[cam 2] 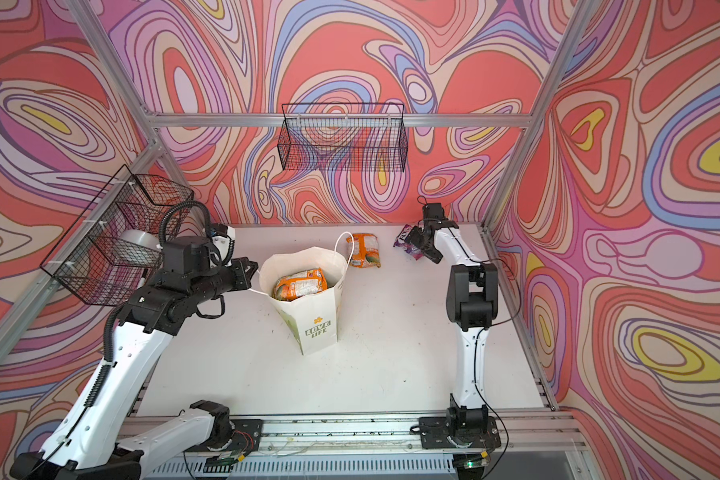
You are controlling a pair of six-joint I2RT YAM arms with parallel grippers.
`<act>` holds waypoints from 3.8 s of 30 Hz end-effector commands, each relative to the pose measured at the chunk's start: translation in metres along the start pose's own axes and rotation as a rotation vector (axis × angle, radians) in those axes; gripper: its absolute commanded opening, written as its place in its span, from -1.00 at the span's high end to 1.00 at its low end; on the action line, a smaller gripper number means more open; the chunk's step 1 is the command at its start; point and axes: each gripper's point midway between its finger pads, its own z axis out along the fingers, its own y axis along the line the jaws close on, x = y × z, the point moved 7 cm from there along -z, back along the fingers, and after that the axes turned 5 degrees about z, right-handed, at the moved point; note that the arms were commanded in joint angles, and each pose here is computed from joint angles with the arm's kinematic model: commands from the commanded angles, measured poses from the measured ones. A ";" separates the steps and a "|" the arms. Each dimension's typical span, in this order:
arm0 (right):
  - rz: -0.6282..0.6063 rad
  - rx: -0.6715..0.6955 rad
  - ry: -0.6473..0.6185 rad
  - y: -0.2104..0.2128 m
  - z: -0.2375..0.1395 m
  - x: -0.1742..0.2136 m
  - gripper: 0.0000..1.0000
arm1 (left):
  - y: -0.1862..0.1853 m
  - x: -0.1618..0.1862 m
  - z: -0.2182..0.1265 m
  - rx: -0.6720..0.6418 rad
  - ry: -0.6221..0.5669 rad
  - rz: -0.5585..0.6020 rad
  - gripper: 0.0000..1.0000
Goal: Place the snacks into the paper bag
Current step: 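Lower the right gripper and grasp the purple Berries packet, then lift the purple Berries packet with the right gripper and carry it over the bag, then lower the purple Berries packet into the bag and open the right gripper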
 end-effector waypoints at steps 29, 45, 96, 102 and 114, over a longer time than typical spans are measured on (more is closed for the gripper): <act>-0.113 0.111 0.097 -0.017 0.074 0.007 -0.37 | -0.002 -0.011 -0.015 0.007 -0.090 0.025 1.00; -0.102 0.115 0.082 -0.029 0.042 0.019 1.00 | -0.001 -0.011 -0.014 0.002 -0.086 0.028 1.00; -0.654 -0.684 -0.212 0.139 -0.373 0.215 1.00 | -0.005 -0.009 -0.011 0.046 -0.070 0.005 1.00; -0.757 -0.706 -0.103 0.164 -0.351 0.271 1.00 | -0.005 -0.009 -0.010 0.047 -0.066 0.004 1.00; -0.894 -0.525 0.041 0.163 -0.299 0.312 1.00 | -0.007 -0.007 -0.013 0.065 -0.074 0.003 1.00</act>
